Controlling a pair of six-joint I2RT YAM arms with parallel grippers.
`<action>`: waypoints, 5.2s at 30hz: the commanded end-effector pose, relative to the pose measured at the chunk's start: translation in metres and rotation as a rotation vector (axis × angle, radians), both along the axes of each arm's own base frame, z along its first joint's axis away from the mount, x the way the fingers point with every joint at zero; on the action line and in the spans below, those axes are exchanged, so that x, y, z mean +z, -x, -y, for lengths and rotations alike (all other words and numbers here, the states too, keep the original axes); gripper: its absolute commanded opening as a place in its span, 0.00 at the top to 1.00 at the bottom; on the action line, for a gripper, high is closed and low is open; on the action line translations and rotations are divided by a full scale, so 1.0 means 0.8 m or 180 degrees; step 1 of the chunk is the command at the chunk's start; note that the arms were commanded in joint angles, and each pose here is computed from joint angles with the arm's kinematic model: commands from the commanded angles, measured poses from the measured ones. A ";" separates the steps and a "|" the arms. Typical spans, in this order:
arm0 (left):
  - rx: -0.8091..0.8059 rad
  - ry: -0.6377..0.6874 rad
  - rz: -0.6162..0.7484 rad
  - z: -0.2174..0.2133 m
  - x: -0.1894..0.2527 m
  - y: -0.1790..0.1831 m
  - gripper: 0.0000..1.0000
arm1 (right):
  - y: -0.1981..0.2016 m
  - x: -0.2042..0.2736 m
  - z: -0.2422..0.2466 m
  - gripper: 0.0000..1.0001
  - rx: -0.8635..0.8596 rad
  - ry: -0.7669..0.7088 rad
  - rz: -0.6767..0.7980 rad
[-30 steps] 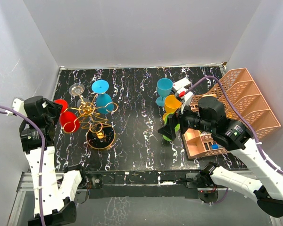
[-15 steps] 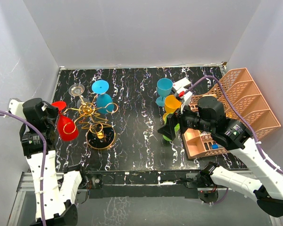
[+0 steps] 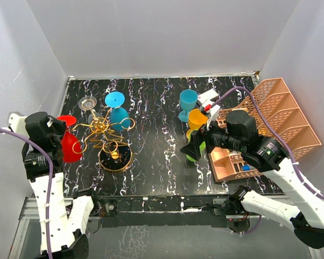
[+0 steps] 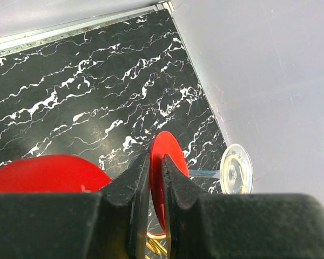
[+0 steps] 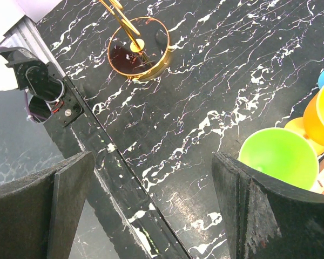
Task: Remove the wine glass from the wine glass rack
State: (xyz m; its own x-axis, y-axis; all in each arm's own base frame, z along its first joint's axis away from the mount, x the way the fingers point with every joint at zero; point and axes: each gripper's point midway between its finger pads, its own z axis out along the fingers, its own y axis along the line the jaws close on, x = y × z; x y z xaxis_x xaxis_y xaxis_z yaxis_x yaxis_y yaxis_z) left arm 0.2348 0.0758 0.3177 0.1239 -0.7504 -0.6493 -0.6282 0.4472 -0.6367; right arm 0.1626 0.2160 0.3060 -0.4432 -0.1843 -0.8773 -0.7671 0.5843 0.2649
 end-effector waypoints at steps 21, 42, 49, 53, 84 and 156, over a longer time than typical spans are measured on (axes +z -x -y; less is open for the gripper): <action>-0.0533 0.0244 0.0514 0.045 0.060 -0.008 1.00 | -0.011 0.023 -0.003 0.01 -0.0028 -0.0122 0.0249; -0.1120 0.0404 0.0335 0.076 0.051 -0.047 1.00 | -0.008 0.027 0.003 0.01 -0.0075 -0.0147 0.0305; -0.0929 0.0402 0.0434 0.069 0.056 -0.032 1.00 | -0.009 0.027 0.002 0.01 -0.0063 -0.0149 0.0305; -0.0939 0.0400 0.0504 0.071 0.061 -0.028 1.00 | -0.008 0.028 0.001 0.01 -0.0045 -0.0154 0.0300; -0.0059 0.0795 0.0509 0.026 0.042 -0.053 1.00 | -0.006 0.026 -0.005 0.01 0.0001 -0.0190 0.0222; -0.4847 0.1641 0.4010 0.268 0.355 0.184 1.00 | 0.017 0.253 -0.104 0.02 0.1531 -0.3398 0.0817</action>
State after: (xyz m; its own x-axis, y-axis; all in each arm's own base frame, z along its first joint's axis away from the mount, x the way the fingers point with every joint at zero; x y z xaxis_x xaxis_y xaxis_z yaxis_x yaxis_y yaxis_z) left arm 0.1218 -0.1329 0.5985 -0.4986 -0.7587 -0.4193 0.7797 -0.1812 -0.5993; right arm 0.2113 0.3164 0.4123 -0.4823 0.4716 -0.7382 -0.7990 0.1087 0.5914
